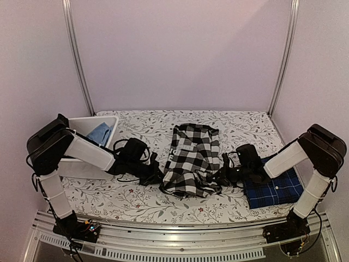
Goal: Fold and stack the long sleeve shirts
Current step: Fold the rectangle-folded shirt at the center of the board.
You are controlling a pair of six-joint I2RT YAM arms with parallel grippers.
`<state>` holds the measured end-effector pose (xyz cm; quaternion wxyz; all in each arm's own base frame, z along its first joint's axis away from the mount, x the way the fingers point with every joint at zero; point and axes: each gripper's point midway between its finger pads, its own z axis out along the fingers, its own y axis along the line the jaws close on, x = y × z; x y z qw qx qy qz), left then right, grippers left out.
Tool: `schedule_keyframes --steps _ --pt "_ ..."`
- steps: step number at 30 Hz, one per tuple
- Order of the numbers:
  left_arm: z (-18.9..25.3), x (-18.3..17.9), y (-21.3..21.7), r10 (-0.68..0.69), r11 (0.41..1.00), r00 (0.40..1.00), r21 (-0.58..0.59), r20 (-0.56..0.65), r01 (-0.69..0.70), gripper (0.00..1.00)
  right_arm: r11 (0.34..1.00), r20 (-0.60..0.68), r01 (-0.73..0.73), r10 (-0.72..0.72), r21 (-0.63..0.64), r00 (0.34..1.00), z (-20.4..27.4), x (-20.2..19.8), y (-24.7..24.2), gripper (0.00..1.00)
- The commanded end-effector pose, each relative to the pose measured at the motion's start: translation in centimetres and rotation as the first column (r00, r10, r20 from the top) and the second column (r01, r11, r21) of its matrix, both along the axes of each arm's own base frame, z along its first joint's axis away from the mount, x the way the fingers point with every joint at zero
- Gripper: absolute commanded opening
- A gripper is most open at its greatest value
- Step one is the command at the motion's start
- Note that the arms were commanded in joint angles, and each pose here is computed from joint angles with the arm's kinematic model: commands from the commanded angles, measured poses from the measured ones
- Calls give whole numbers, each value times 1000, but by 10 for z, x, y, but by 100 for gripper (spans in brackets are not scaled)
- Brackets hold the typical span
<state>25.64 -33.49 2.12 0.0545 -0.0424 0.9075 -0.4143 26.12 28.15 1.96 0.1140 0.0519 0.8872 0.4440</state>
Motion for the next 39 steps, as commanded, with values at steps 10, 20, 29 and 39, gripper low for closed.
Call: schedule_keyframes --steps 10,20,29,39 --pt "49 6 -6 14 1000 998 -27 63 -13 0 998 43 62 -62 2 997 39 10 -8 0" --pt "35 15 -6 8 1000 999 -17 52 -7 0 997 61 70 -69 -10 996 38 25 -9 0" --pt "6 20 -10 -47 999 998 28 36 46 2 997 23 68 -67 -41 997 15 21 -11 1" --pt "21 30 -1 -64 995 992 82 107 56 37 993 65 76 -70 -94 995 29 20 -21 28"
